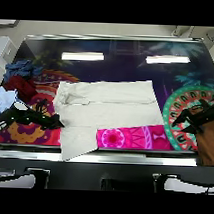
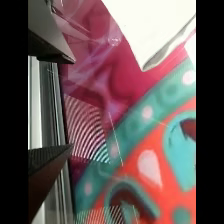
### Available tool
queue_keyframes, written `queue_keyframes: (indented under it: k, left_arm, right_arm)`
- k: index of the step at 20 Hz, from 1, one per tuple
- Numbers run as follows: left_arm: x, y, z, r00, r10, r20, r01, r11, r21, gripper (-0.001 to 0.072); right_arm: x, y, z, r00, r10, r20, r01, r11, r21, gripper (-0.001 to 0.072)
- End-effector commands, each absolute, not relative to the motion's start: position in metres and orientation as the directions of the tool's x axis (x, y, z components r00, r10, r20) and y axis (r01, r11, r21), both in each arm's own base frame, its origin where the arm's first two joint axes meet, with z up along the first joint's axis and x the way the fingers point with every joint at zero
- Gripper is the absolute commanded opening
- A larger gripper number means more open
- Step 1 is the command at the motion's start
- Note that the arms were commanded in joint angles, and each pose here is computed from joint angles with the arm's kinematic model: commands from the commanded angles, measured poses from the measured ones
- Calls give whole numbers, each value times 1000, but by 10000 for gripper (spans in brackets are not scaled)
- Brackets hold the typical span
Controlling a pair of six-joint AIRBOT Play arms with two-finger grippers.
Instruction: Fold the clothes and pants, and hang the long-sleeved shirts on hangers.
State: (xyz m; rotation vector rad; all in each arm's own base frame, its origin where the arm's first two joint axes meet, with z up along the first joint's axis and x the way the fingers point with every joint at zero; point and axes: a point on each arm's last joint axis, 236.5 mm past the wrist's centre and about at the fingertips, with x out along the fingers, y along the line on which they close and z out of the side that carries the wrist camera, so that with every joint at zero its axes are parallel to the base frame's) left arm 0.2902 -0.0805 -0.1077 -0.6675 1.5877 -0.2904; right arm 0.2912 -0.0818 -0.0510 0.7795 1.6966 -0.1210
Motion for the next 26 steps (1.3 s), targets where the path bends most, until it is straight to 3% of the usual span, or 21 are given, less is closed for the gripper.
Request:
queue_keyframes:
  k: [1, 6, 11, 13, 14, 15, 18, 20, 22, 24, 26]
  left_arm:
    - [291, -82, -101, 5, -579, -815, -233, 792, -564, 43]
    - [292, -82, -96, 18, -577, -816, -222, 794, -566, 43]
    - [293, -83, -94, 22, -577, -816, -220, 794, -567, 43]
    - [293, -82, -94, 23, -577, -816, -220, 794, -567, 43]
    - [294, -81, -94, 26, -576, -817, -220, 794, -567, 43]
    - [296, -80, -92, 32, -577, -816, -221, 793, -569, 43]
    - [316, -75, -68, 72, -580, -812, -174, 794, -583, 42]
    - [357, -64, -13, 212, -553, -806, -70, 814, -577, 41]
    - [408, -50, 92, 455, -497, -739, 89, 851, -517, 41]
    - [434, -37, 245, 731, -417, -540, 227, 895, -384, 42]
    - [408, -33, 403, 909, -342, -239, 297, 933, -205, 42]
  right_arm:
    - [300, -65, -76, 7, 474, -880, 557, 729, 397, 565]
    - [329, -53, -91, 112, 522, -846, 573, 661, 484, 557]
    - [346, -20, -105, 92, 498, -862, 495, 728, 473, 538]
    - [344, -8, -105, 65, 508, -859, 464, 747, 476, 400]
    - [342, -6, -104, 55, 514, -856, 458, 749, 479, 253]
    - [340, -4, -101, 43, 523, -851, 461, 745, 482, 40]
    - [344, -3, -67, 29, 544, -839, 382, 769, 512, 37]
    - [375, -14, -11, 148, 502, -852, 285, 803, 523, 37]
    - [421, -32, 90, 403, 401, -823, 132, 864, 485, 37]
    - [446, -46, 237, 715, 263, -648, -15, 932, 361, 38]
    - [418, -51, 393, 931, 111, -348, -52, 983, 175, 38]
